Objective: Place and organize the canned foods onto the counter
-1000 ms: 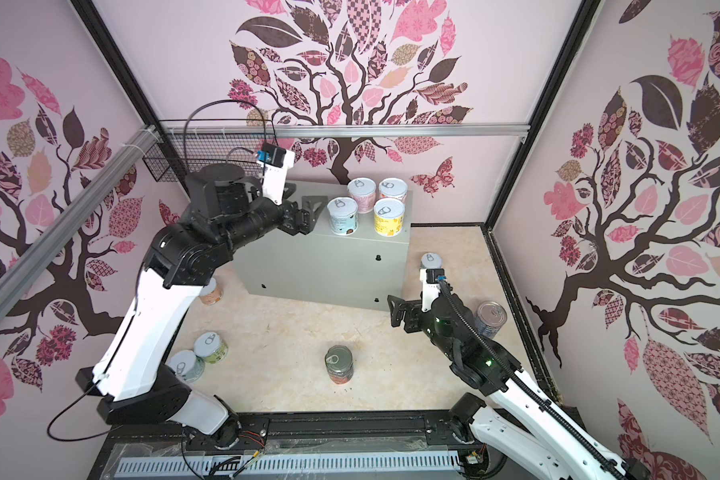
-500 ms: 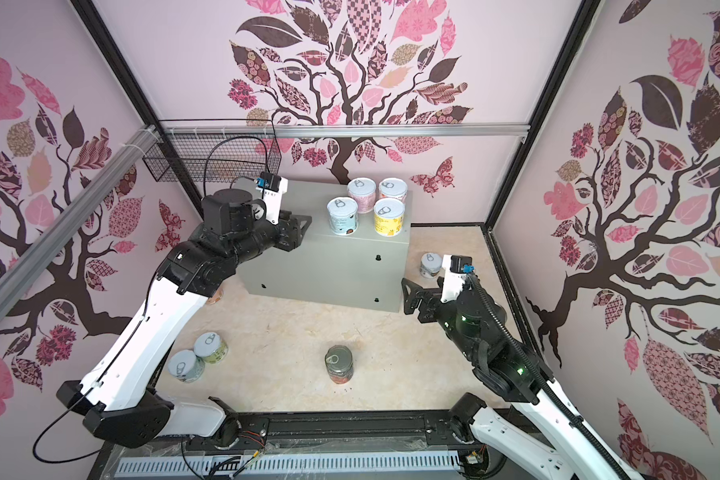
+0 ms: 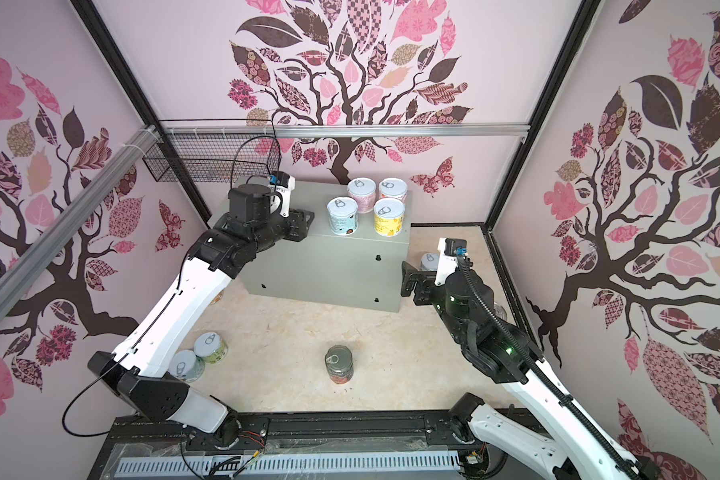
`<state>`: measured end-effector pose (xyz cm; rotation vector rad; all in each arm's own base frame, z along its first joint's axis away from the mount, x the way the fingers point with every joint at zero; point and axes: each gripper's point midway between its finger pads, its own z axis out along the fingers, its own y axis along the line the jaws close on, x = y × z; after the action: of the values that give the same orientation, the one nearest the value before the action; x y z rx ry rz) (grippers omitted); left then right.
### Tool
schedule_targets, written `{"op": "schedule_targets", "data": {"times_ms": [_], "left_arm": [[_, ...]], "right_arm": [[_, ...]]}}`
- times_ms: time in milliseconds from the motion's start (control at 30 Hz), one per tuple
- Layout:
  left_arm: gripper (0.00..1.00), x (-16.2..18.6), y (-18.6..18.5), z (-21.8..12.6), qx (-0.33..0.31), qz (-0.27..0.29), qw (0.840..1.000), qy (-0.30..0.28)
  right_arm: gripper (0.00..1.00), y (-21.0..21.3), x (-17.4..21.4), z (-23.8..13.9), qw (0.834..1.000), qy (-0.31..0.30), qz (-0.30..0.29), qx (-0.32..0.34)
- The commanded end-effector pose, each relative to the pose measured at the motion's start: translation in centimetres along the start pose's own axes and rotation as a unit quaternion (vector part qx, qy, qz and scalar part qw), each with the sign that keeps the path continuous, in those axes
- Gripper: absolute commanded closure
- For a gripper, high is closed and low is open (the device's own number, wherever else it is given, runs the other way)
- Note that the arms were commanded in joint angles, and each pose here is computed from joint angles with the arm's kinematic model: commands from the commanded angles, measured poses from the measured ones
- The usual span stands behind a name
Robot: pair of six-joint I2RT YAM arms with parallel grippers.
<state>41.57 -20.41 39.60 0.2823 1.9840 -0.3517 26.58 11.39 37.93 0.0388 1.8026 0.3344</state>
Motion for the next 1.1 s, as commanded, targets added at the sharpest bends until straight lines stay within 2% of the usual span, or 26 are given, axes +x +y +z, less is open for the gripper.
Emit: {"op": "schedule_targets", "data": {"times_ms": [0, 300, 500, 800, 967, 1067], "left_arm": [[0.49, -1.6, -0.5, 0.1, 0.007, -0.005, 1.000, -0.023], [0.50, -1.4, -1.8, 1.9, 0.019, -0.006, 1.000, -0.018], [0.50, -1.4, -2.5, 2.4, 0.024, -0.005, 1.000, -0.019], [0.50, -0.9, -4.3, 2.9, 0.034, 0.006, 0.999, -0.014], [0.50, -0.6, -5.4, 3.2, 0.042, 0.008, 0.999, -0.011], [0.50, -0.6, -5.8, 3.4, 0.044, 0.011, 0.999, -0.009]], "right_arm": [[0.00, -0.7, -2.5, 0.1, 0.999, -0.031, 0.013, 0.012], [0.00, -3.5, -4.1, 3.2, 0.995, -0.028, 0.099, 0.016], [0.00, -3.2, -5.0, 4.6, 0.992, -0.037, 0.119, 0.012], [0.00, -3.7, -6.0, 6.7, 0.992, -0.036, 0.115, 0.029], [0.00, -6.4, -5.8, 7.9, 0.985, -0.032, 0.170, 0.016], [0.00, -6.3, -6.0, 8.6, 0.986, -0.025, 0.163, 0.016]]}}
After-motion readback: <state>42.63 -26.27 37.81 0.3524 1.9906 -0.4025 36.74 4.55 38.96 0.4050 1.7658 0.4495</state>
